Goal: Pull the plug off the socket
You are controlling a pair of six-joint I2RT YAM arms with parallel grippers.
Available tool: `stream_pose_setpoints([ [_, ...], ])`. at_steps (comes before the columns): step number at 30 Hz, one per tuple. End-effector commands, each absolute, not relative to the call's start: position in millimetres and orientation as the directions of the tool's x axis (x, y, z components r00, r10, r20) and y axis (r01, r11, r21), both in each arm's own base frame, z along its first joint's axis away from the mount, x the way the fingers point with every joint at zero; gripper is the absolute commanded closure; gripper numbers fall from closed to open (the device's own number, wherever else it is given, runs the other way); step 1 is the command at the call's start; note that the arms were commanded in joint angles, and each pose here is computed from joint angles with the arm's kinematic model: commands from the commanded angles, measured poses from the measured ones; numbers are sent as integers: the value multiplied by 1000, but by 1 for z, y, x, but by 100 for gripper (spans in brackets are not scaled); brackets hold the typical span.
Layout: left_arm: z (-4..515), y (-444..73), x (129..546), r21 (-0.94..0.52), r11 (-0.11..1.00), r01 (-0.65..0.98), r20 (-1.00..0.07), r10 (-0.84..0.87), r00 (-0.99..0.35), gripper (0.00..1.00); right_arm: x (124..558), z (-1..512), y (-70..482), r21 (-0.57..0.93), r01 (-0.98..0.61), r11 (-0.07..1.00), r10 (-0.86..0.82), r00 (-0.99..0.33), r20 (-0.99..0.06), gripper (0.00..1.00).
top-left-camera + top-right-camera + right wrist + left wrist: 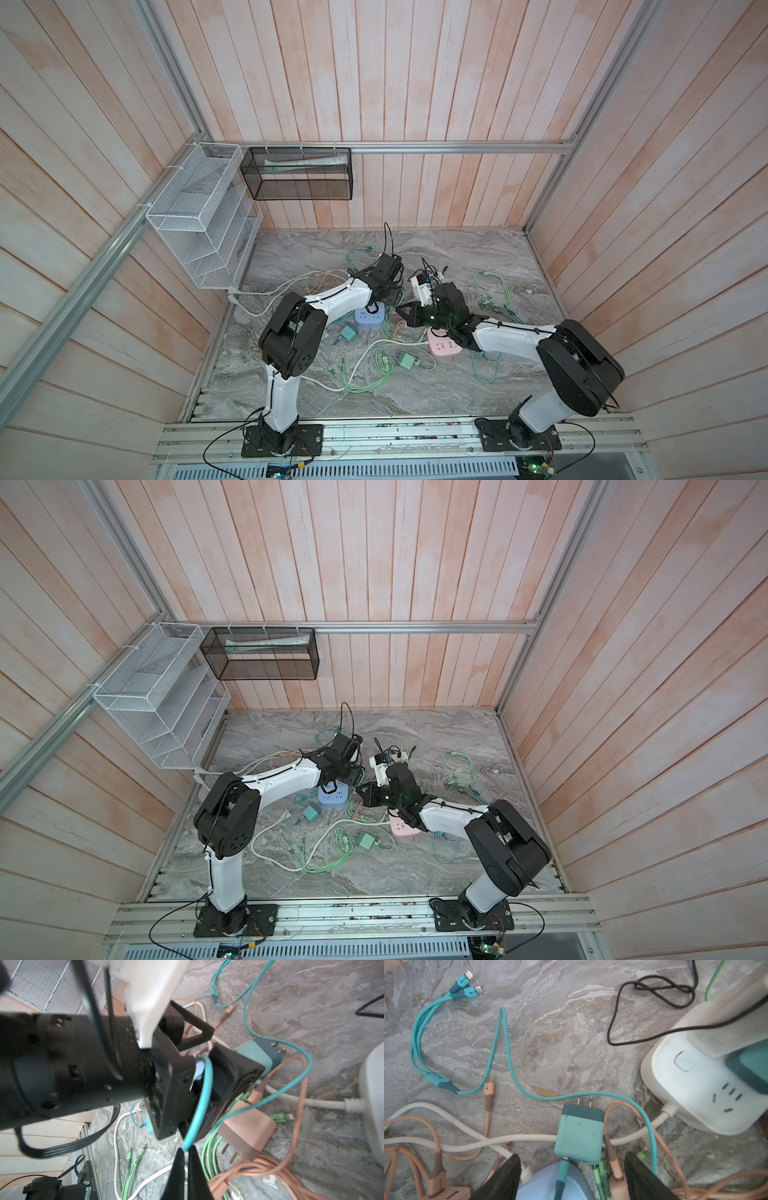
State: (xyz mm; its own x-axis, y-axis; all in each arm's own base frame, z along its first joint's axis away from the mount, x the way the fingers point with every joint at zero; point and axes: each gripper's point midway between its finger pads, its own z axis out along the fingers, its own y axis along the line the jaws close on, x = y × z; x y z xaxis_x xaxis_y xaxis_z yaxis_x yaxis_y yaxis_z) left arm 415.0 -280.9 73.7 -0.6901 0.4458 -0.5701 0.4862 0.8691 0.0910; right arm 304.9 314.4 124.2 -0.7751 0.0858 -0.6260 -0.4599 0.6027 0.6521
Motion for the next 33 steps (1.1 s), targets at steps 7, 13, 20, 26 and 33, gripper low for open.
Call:
stream_pose_setpoints([
  [7, 72, -264, 385, 183, 769, 612, -513, 606, -608, 4, 320, 142, 287, 617, -499, 608, 94, -727, -680, 100],
  [13, 82, -259, 371, 200, 720, 665, -518, 654, -552, 0, 327, 141, 278, 612, -495, 617, 96, -725, -683, 100],
  [20, 88, -262, 362, 185, 698, 692, -548, 658, -517, 0, 330, 134, 280, 618, -489, 615, 83, -739, -668, 100],
  [26, 109, -261, 367, 152, 741, 654, -628, 583, -515, 0, 324, 120, 283, 627, -472, 620, 72, -762, -644, 100],
  [33, 130, -262, 370, 108, 759, 642, -666, 534, -520, 0, 322, 114, 278, 617, -452, 644, 75, -766, -639, 100],
])
